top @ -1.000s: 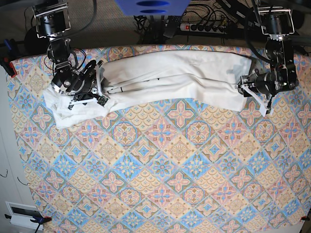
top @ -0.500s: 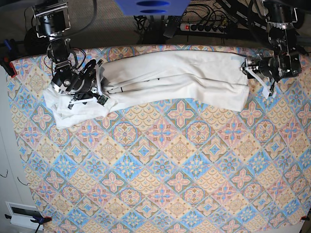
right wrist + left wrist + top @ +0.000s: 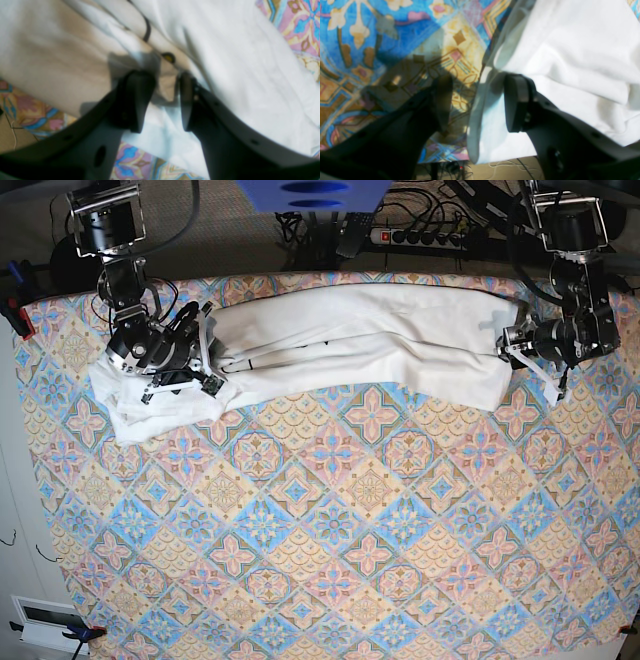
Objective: Fold the T-shirt properly
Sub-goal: 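Regrasp the collar end of the folded shirt with the left gripper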
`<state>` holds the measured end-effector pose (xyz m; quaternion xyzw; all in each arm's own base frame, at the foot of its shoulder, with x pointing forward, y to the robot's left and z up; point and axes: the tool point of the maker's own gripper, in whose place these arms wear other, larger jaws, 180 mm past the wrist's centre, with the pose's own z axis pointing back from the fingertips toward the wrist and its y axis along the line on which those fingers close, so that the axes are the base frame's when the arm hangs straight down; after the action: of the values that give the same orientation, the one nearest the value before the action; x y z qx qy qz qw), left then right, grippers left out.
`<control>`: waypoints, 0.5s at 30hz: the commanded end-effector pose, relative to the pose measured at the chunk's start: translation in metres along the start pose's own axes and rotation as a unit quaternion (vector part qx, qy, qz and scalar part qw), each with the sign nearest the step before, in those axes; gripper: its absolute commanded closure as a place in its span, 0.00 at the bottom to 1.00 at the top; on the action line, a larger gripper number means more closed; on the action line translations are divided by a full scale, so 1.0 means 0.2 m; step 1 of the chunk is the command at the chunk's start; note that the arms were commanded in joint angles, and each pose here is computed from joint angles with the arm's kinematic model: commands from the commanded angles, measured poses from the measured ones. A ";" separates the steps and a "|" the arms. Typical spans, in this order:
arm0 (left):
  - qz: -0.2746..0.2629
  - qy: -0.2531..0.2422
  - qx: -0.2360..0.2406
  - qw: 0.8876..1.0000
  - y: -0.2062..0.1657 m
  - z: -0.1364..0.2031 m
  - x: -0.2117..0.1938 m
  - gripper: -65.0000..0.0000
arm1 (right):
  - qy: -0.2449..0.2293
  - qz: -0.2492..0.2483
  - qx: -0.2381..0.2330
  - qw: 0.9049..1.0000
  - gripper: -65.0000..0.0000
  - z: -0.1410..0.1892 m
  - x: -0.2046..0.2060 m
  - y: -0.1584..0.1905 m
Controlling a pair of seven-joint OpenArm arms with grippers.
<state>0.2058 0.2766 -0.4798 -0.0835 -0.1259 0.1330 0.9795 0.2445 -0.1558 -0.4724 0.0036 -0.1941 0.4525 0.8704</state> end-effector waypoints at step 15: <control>-0.008 0.039 -0.082 0.996 -0.26 -0.08 -0.13 0.70 | -0.008 0.004 -0.016 1.000 0.67 0.03 0.03 -0.06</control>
<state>0.2076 0.2473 -0.4858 -0.1154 -0.1192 0.1148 0.9794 0.2440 -0.1565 -0.4724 0.0019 -0.1916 0.4527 0.8708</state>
